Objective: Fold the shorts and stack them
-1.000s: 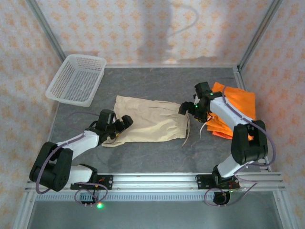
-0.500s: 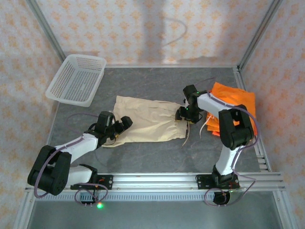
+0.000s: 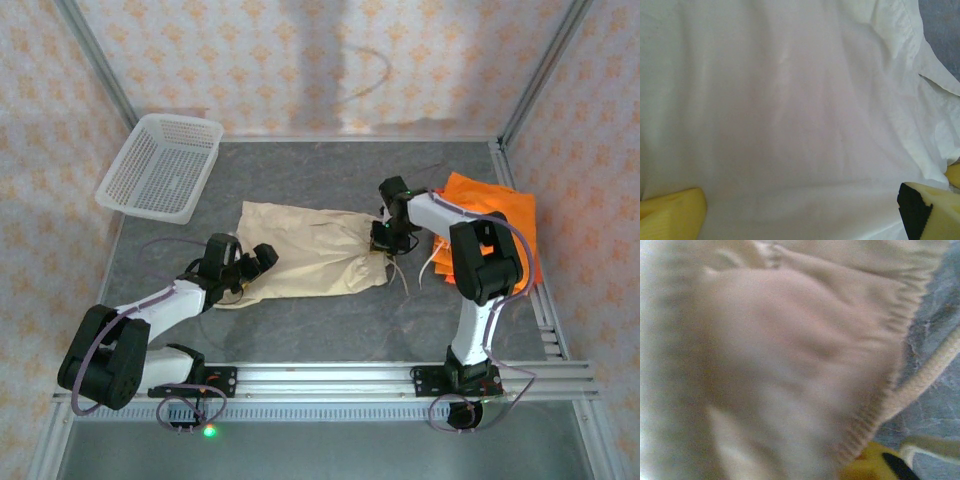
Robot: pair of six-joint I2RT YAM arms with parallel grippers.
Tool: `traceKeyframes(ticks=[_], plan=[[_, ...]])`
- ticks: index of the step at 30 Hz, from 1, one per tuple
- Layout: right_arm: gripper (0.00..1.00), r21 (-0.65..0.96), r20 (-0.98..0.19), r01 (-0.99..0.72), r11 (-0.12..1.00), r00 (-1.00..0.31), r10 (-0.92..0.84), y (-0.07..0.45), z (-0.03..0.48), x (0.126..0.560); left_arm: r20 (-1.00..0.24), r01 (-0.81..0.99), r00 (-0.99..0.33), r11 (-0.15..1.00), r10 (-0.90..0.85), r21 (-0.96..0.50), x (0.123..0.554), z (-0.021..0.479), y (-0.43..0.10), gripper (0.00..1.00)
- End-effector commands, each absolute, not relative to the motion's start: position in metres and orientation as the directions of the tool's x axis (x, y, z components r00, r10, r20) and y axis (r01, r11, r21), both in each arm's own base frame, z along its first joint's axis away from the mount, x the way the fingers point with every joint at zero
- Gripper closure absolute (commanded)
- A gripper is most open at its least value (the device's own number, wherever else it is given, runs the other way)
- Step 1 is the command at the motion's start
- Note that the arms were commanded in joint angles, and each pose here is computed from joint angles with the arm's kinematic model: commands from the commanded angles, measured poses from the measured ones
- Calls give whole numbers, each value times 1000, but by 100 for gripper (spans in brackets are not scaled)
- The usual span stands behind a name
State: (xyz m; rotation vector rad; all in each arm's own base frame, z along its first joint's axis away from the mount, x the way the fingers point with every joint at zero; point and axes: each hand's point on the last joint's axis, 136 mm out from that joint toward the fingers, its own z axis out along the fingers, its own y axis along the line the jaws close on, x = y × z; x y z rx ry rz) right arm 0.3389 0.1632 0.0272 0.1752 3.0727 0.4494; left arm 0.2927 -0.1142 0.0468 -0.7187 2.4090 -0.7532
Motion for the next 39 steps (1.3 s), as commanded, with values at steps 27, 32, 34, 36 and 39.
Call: traceKeyframes(ticks=[27, 32, 34, 36, 39], plan=[[100, -521, -184, -61, 851, -966, -182, 43, 175, 367, -401, -314, -685, 744, -608, -590, 268, 109, -90, 0], [100, -699, -162, -81, 710, -950, -267, 25, 213, 375, -409, -312, -685, 749, -604, -584, 266, 111, -89, 0], [100, -763, -155, -83, 641, -940, -306, 21, 227, 377, -409, -313, -685, 750, -603, -582, 265, 110, -88, 0], [100, -821, -144, -85, 565, -926, -348, 21, 241, 380, -407, -316, -686, 751, -603, -580, 265, 109, -88, 0], [100, -879, -123, -84, 470, -912, -392, 28, 255, 385, -404, -318, -687, 749, -605, -581, 264, 107, -88, 0]])
